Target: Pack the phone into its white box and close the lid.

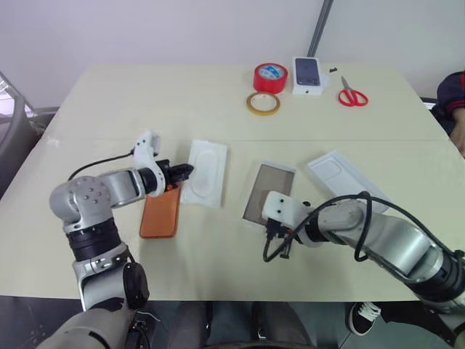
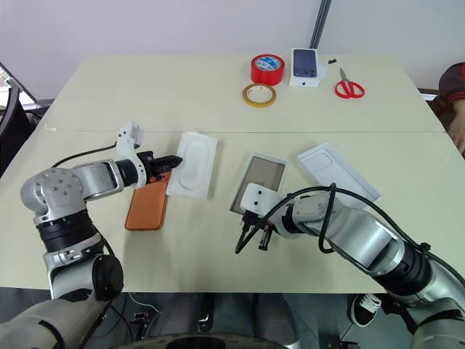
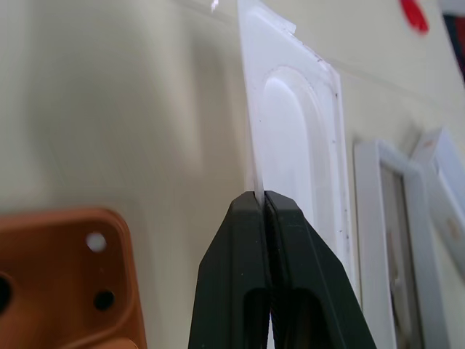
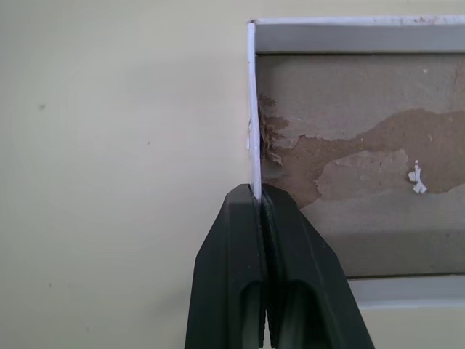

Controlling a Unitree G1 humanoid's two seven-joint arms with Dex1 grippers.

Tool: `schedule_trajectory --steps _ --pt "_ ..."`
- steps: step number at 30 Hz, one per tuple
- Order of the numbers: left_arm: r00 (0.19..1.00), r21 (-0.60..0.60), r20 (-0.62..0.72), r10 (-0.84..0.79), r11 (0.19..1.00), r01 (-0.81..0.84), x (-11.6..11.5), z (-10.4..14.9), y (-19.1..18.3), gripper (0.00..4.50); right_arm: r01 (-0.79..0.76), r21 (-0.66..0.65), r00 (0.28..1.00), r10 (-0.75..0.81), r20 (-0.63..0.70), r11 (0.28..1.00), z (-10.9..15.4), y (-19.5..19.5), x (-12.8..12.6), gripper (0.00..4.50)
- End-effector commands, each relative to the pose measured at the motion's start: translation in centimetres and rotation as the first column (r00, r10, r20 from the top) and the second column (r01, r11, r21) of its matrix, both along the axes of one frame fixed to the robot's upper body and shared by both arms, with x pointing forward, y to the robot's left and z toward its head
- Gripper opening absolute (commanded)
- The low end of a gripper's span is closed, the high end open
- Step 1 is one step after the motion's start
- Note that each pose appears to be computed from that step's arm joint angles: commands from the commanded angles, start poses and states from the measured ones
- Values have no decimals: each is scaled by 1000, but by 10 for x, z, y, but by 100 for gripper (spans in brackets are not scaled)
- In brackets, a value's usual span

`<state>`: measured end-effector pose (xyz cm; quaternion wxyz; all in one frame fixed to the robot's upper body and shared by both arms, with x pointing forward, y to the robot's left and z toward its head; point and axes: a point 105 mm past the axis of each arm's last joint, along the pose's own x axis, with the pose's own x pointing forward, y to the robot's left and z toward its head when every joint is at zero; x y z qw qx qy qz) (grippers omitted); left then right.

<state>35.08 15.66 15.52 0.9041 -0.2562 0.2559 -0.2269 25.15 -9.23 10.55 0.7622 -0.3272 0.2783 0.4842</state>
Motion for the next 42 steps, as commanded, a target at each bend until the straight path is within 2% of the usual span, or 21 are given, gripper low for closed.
schedule_trajectory --steps 1,14,17,23,27,31,42 --pt "997 -51 65 49 998 -46 3 21 11 0 -165 28 984 163 79 986 14 17 -9 4" --pt "997 -44 54 60 997 -58 -1 22 11 0 -347 84 934 336 119 934 4 53 3 4" --pt "997 -48 52 58 997 -55 -1 23 11 0 -333 90 939 322 119 939 5 53 8 90" --pt "999 -72 46 6 997 -3 -4 20 -8 0 -243 219 961 204 184 945 39 36 19 394" --pt "998 -73 38 -40 996 43 -14 10 -30 0 -127 228 975 80 207 965 54 -2 30 394" --pt "999 -101 14 -46 994 48 -24 -1 -44 0 -66 218 976 18 216 974 56 -25 33 394" --pt "996 -81 -37 -85 993 82 -42 -17 -60 0 -47 222 967 -11 255 974 56 -30 45 394"
